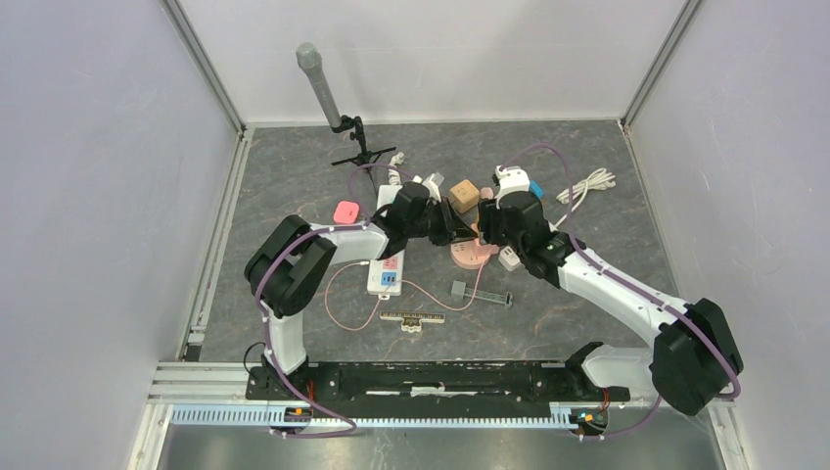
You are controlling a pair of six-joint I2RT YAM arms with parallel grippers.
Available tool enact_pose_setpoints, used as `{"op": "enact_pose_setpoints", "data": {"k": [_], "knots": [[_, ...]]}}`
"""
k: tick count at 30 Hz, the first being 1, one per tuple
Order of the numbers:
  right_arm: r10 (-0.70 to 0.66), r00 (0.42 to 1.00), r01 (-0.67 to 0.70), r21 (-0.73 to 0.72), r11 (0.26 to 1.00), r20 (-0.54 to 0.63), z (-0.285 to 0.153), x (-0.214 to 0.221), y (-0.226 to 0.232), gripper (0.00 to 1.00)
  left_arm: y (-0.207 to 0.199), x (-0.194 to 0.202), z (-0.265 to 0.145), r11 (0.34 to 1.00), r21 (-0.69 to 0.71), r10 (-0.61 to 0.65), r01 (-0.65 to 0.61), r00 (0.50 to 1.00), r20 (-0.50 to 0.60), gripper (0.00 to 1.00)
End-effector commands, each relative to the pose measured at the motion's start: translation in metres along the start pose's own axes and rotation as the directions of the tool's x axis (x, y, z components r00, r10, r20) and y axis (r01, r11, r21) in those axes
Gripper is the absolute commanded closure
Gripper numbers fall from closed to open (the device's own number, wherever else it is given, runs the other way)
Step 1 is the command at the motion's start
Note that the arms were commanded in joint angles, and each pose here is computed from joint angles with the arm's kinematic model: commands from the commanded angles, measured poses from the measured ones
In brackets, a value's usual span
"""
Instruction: Pull the plug off the socket
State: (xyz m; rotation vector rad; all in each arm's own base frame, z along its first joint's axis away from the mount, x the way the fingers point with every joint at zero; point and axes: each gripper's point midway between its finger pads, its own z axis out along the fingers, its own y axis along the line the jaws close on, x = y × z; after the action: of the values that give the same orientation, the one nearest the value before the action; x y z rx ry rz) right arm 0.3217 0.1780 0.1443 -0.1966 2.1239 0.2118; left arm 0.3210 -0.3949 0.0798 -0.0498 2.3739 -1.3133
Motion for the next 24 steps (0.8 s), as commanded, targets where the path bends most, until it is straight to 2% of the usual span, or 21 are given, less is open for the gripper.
{"op": "enact_pose_setpoints", "data": {"k": [1,4,9,12,14,17,19,21,24], "knots": [[0.041,0.989,0.038,-0.519,0.854,0.139,-0.043,-0.048,0.124,1.0,0.169,0.07,-0.015,0.841,-0.54,-0.1,0.031,0.99,-0.1,0.88],[0.056,0.985,0.032,-0.483,0.875,0.166,-0.048,-0.059,0.115,1.0,0.172,0.071,-0.016,0.836,-0.547,-0.102,0.031,0.99,-0.1,0.88],[0.197,0.975,-0.147,-0.361,0.921,0.105,-0.045,-0.065,0.08,1.0,0.172,0.071,-0.015,0.837,-0.547,-0.102,0.029,0.99,-0.102,0.88],[0.238,0.963,-0.181,-0.354,0.918,0.125,-0.048,-0.067,0.074,1.0,0.172,0.071,-0.016,0.836,-0.548,-0.1,0.028,0.99,-0.103,0.88],[0.2,0.966,-0.119,-0.409,0.905,0.161,-0.051,-0.07,0.084,1.0,0.172,0.071,-0.016,0.836,-0.549,-0.101,0.028,0.989,-0.104,0.88],[0.045,0.964,0.082,-0.451,0.889,0.263,-0.054,-0.066,0.108,1.0,0.173,0.071,-0.016,0.835,-0.549,-0.101,0.027,0.99,-0.104,0.88],[-0.043,0.966,0.153,-0.433,0.888,0.253,-0.047,-0.055,0.114,1.0,0.172,0.071,-0.015,0.837,-0.546,-0.095,0.023,0.99,-0.105,0.88],[-0.092,0.965,0.192,-0.421,0.887,0.246,-0.044,-0.05,0.119,1.0,0.172,0.071,-0.015,0.838,-0.545,-0.095,0.021,0.99,-0.109,0.88],[-0.045,0.968,0.148,-0.415,0.898,0.248,-0.048,-0.058,0.118,1.0,0.172,0.072,-0.014,0.84,-0.542,-0.1,0.022,0.988,-0.115,0.88]]}}
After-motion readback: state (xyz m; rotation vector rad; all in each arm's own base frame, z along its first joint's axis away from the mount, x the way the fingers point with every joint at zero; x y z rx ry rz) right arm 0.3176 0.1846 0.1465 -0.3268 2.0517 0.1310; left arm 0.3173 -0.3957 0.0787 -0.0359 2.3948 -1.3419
